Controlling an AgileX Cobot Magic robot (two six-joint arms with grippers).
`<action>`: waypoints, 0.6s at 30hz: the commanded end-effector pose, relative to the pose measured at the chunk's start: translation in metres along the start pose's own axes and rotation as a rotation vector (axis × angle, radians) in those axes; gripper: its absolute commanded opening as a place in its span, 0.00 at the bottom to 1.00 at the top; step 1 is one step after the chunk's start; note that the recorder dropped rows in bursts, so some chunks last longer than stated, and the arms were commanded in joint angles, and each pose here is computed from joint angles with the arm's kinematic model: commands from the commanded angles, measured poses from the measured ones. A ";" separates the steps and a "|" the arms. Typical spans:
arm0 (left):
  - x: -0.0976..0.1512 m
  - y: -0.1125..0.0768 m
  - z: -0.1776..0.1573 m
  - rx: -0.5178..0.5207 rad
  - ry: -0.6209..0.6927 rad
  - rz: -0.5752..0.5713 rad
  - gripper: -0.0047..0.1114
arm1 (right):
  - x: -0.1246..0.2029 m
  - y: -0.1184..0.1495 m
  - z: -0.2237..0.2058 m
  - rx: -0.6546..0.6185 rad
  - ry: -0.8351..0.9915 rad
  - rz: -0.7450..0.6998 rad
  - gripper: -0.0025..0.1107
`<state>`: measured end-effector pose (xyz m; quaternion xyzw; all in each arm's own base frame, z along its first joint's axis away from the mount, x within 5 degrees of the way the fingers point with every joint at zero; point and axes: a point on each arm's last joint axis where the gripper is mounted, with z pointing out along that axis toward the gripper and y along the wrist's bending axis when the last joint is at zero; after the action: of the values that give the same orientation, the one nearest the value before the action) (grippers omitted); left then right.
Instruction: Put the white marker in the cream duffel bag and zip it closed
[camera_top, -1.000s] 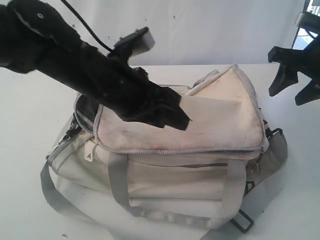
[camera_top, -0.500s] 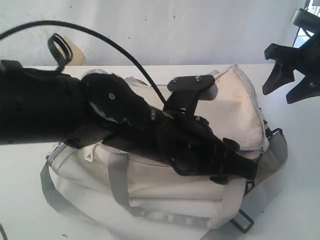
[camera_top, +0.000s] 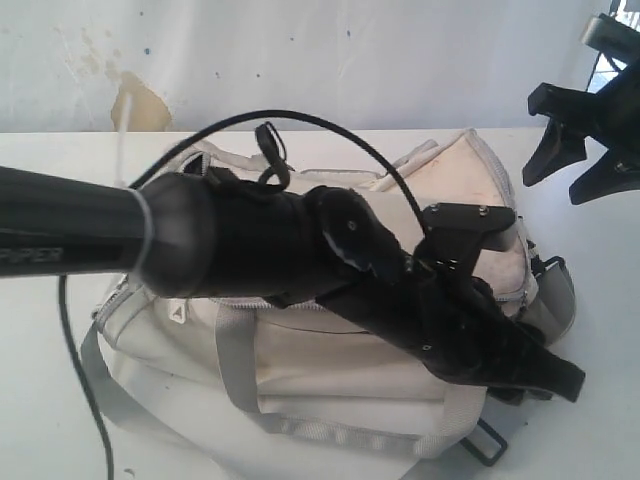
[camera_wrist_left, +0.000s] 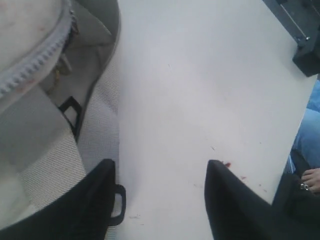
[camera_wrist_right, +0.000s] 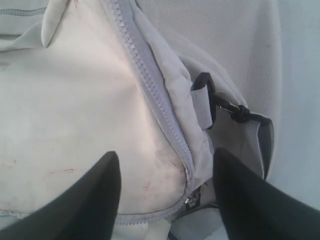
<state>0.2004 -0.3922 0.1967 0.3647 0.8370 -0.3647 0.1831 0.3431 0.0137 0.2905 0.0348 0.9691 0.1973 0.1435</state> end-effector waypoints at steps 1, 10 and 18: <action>-0.006 0.002 0.019 0.012 0.030 0.051 0.52 | -0.001 -0.002 -0.004 0.006 -0.027 -0.010 0.48; -0.031 0.018 0.027 -0.113 -0.181 0.061 0.52 | -0.004 -0.020 -0.011 0.020 -0.049 0.041 0.48; -0.027 0.020 0.046 -0.060 -0.102 0.014 0.49 | -0.005 -0.022 -0.013 0.003 -0.060 0.058 0.48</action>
<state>0.2440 -0.4233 0.1677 0.3285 0.8415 -0.3473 0.2515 0.3444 -0.0108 0.2913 0.0729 0.9649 0.1973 0.1572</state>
